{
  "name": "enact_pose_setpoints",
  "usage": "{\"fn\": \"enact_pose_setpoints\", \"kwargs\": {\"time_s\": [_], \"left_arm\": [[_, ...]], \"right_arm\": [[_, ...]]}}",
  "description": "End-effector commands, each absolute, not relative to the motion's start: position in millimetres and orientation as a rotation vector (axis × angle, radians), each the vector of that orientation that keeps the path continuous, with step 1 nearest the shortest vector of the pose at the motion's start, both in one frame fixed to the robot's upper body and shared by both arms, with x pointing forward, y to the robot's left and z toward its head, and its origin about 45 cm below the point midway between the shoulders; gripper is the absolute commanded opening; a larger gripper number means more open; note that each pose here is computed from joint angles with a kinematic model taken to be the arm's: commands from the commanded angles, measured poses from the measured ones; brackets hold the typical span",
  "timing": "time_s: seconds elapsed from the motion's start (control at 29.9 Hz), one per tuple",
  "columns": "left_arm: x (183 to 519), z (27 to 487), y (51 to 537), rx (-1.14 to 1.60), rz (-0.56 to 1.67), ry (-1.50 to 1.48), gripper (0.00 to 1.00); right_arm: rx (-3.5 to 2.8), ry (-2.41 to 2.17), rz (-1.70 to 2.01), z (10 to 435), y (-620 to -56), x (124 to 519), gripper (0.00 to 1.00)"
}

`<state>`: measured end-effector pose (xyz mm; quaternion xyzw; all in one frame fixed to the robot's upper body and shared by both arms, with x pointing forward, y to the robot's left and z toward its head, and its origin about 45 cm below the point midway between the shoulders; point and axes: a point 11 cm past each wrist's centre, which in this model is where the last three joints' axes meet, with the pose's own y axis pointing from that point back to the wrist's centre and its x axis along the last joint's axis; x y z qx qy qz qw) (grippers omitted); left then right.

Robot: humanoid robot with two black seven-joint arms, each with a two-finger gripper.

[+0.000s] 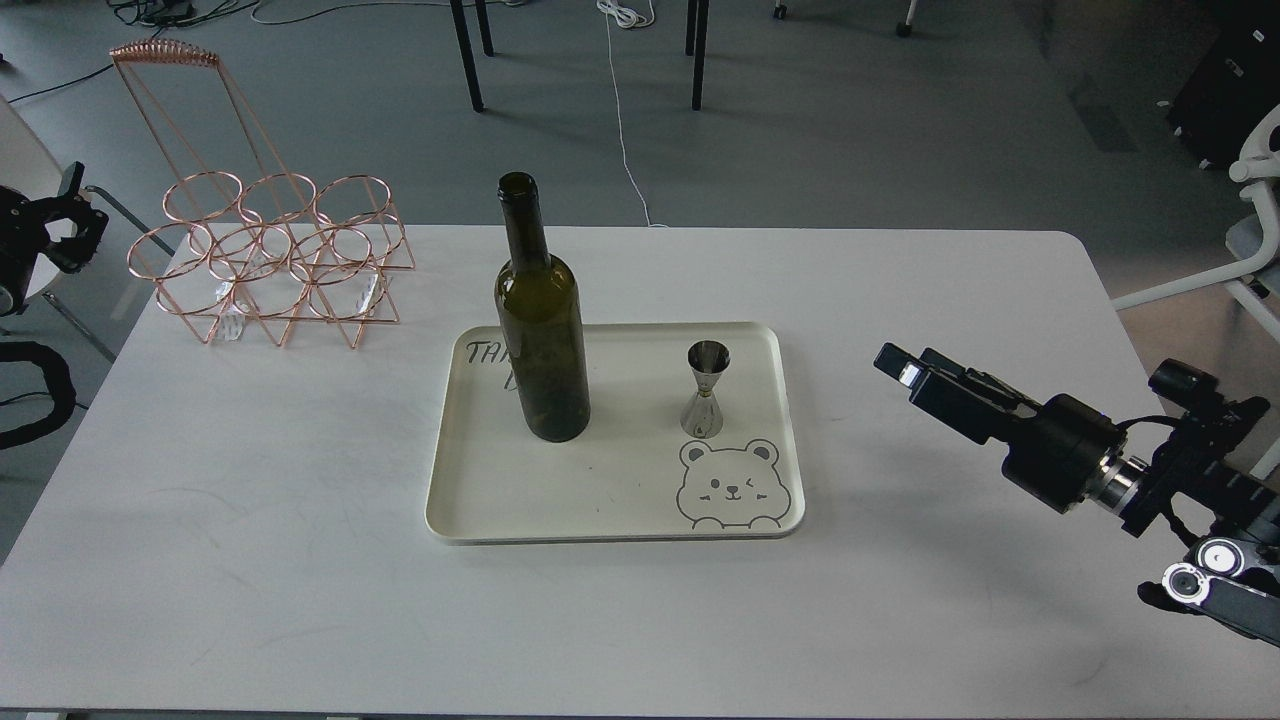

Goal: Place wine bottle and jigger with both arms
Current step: 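Reach the right gripper toward the metal jigger on the tray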

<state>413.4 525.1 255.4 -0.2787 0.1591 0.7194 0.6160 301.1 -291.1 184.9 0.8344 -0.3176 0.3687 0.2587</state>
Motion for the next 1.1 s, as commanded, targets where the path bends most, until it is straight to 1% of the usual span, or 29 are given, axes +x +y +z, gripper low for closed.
{"fn": "enact_pose_setpoints", "kwargs": {"time_s": [0.0,0.23,0.43,0.57,0.67,0.77,0.97,1.07], "left_arm": [[413,256,525,-0.647,1.658,0.365,0.99],[412,254,527,-0.646,1.663,0.367,0.99],[410,258,531,-0.646,1.668,0.356,0.99],[410,258,532,-0.646,1.67,0.356,0.99],[410,258,532,-0.647,1.671,0.357,0.99],[409,258,533,-0.648,1.672,0.358,0.99],[408,259,535,-0.648,1.676,0.353,0.99],[408,260,536,-0.646,1.678,0.35,0.99]], "right_arm": [[2.211,-0.755,1.122,171,-276,312,0.96],[2.097,-0.58,1.327,138,-240,342,0.95],[2.057,-0.436,1.407,106,-204,348,0.93],[2.04,-0.407,1.451,106,-186,357,0.93],[2.017,-0.379,1.48,105,-177,364,0.9],[2.015,-0.37,1.497,105,-168,367,0.84],[2.002,-0.367,1.505,101,-158,371,0.66],[2.002,-0.367,1.513,102,-154,372,0.59]]}}
